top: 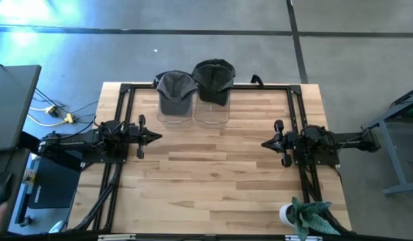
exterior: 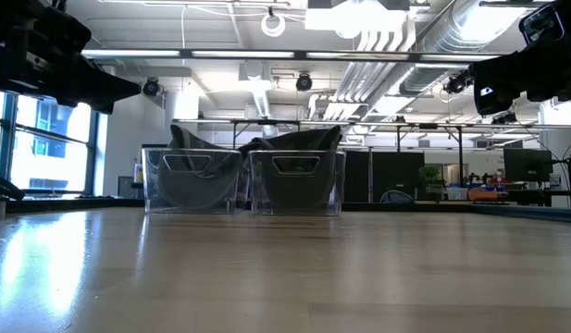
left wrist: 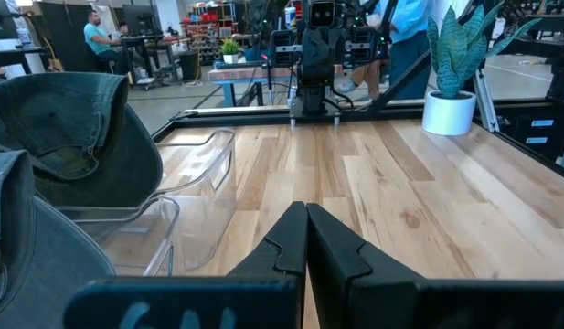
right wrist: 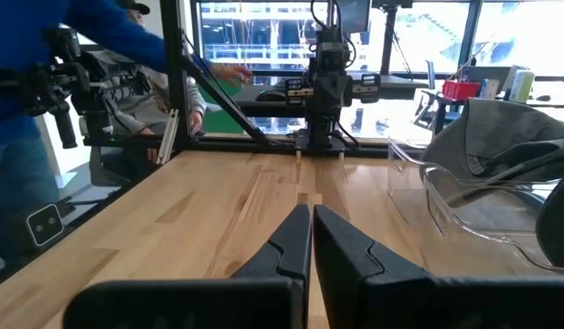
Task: Pick & Place hat
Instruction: Return to Home Position
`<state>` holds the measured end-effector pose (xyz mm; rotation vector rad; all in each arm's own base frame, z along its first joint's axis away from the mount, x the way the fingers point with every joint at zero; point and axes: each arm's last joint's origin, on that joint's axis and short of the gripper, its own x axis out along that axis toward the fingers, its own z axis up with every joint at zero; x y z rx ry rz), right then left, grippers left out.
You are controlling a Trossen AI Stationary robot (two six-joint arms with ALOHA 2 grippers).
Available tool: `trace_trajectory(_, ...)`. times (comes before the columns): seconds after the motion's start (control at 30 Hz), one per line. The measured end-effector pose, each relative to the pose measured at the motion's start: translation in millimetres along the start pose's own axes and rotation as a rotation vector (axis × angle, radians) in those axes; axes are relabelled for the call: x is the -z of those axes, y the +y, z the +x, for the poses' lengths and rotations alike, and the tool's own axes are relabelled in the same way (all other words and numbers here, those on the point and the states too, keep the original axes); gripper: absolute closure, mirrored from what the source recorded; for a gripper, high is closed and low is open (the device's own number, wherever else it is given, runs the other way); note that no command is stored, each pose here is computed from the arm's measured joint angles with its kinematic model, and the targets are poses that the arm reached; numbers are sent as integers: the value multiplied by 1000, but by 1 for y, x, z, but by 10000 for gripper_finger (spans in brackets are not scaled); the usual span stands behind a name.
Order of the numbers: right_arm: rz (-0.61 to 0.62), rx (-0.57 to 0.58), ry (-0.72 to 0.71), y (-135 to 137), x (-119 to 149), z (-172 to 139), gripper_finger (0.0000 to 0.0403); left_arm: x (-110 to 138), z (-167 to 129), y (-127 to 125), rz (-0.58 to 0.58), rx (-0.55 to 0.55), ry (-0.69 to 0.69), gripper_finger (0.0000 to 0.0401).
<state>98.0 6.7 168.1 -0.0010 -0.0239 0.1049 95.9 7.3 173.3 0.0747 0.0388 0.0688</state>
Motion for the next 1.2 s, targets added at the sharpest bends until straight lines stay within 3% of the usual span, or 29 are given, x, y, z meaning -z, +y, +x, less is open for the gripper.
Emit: trace_trajectory(1.2, 0, 0, -1, 0, 0, 0, 391, 0, 0, 0, 0, 0, -1, 401)
